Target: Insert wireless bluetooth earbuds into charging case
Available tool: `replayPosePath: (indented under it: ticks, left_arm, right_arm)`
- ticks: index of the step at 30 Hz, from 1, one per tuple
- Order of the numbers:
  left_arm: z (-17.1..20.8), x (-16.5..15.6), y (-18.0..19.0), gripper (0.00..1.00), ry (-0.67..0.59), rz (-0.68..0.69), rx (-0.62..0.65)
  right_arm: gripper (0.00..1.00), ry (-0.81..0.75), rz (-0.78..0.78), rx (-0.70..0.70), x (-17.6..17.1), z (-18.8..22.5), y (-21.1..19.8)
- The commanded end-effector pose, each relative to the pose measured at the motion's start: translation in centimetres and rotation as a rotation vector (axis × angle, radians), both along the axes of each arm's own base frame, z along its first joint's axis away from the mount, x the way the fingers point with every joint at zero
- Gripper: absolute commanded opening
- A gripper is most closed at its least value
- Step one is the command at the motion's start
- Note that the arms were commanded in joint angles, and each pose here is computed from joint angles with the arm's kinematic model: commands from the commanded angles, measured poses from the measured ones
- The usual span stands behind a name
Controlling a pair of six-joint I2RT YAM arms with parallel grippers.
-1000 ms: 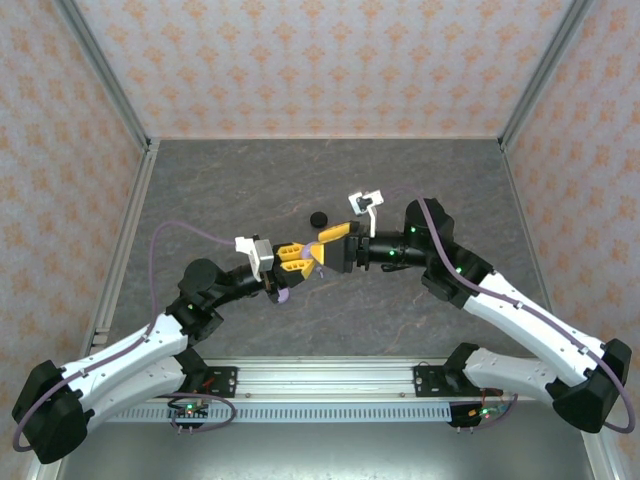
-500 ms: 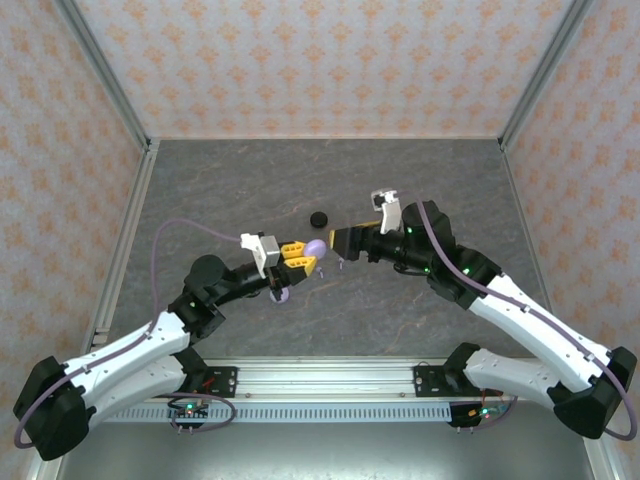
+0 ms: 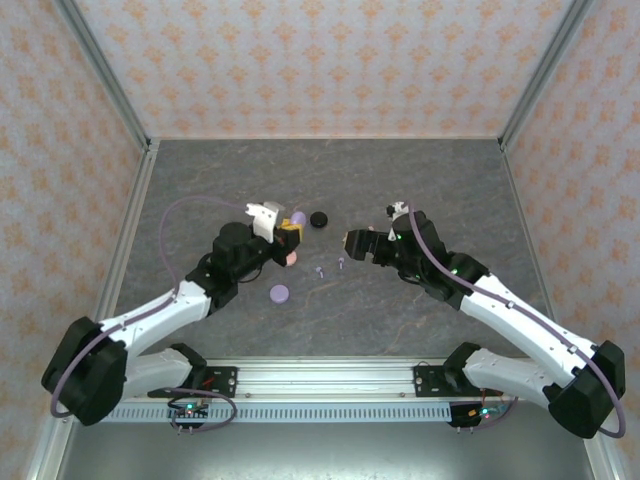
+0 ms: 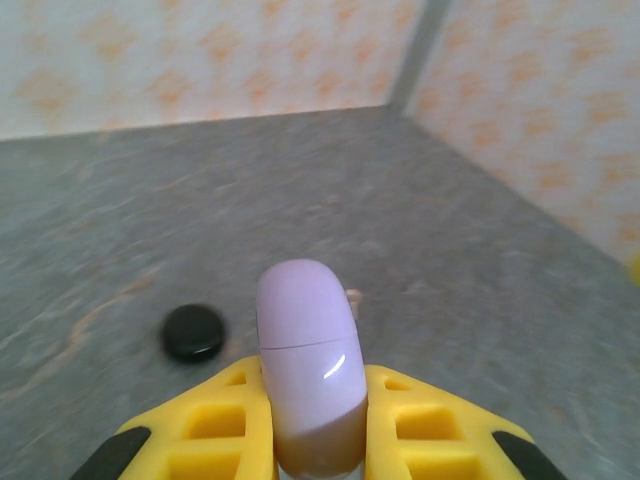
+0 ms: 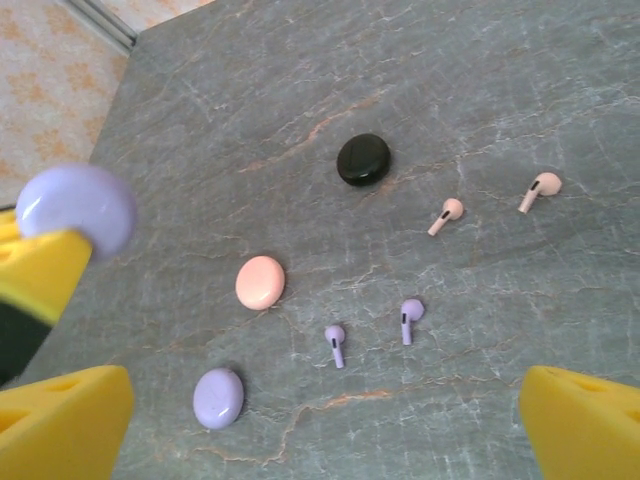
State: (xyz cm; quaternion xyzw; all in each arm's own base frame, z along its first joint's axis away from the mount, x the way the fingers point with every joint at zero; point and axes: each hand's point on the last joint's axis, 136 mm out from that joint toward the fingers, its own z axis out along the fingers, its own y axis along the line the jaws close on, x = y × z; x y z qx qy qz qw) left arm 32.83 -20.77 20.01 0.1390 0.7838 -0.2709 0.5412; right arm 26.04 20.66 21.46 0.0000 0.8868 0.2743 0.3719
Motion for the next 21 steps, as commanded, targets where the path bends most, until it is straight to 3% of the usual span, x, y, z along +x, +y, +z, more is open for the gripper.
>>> replayPosePath:
  ticks: [1, 8, 21]
  left_arm:
    - [0.1, 2.6, 1.4, 0.0, 0.095, 0.1, -0.023]
    - [-4.2, 6.9, 3.3, 0.0, 0.327, 0.198, -0.102]
    - [-9.6, 12.0, 2.6, 0.07, 0.522, 0.177, -0.222]
  right_arm:
    - [0.99, -0.021, -0.044, 0.004, 0.4, 0.0, -0.8]
    - [0.99, -0.022, -0.025, 0.015, 0.2, 0.2, -0.5]
    - [0.99, -0.055, 0.031, 0.063, -0.1, 1.4, 0.5]
